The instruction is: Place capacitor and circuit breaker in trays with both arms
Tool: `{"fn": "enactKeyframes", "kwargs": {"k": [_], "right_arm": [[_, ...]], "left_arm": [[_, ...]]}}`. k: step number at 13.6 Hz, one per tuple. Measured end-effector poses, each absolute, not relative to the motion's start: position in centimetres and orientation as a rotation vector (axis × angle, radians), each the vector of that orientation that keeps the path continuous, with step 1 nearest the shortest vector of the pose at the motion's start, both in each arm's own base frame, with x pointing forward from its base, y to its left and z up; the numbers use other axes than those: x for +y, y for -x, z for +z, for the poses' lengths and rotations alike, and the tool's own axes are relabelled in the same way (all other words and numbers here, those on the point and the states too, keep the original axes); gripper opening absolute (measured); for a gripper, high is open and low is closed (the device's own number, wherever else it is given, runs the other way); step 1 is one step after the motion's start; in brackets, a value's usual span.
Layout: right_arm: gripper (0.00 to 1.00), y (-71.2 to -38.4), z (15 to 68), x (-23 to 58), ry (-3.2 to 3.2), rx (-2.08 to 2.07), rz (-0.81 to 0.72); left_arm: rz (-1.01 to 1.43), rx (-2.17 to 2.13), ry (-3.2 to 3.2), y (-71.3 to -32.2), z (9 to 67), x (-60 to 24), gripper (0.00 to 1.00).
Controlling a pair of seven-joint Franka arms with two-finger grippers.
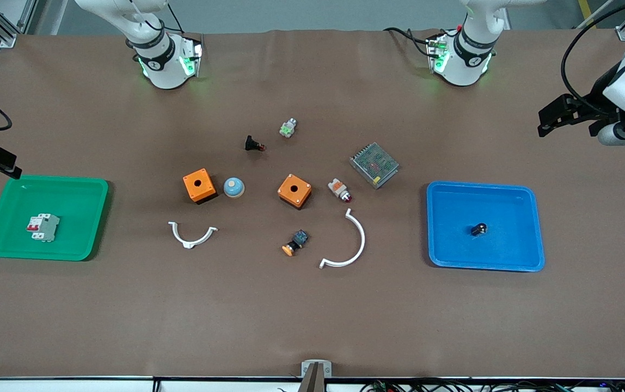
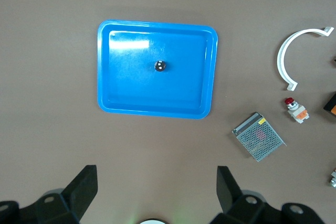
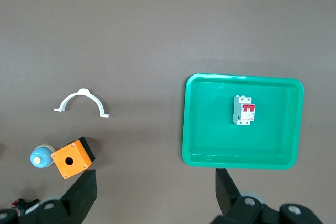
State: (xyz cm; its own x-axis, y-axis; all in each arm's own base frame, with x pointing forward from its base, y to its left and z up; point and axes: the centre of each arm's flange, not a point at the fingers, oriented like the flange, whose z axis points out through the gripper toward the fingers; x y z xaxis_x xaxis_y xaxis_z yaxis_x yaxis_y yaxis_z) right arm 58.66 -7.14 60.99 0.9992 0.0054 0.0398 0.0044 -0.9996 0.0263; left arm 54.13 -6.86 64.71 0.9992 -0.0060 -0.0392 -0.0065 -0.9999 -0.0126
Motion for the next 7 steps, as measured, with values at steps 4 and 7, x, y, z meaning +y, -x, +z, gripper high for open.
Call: {"fn": "enactKeyframes", "kwargs": {"k": [4,7], "right_arm": [[1.0,-58.71,60.98,-6.65,-3.115,0.021,0.061],[1.0,-58.71,60.98,-6.62,-3.115,0.022,0.061]], "left_arm": [[0.064,0.0,3.107,-54.02,64.66,-7.34,1.0],[0.063,0.004,3.107,-53.99,64.66,-7.53,1.0]]}}
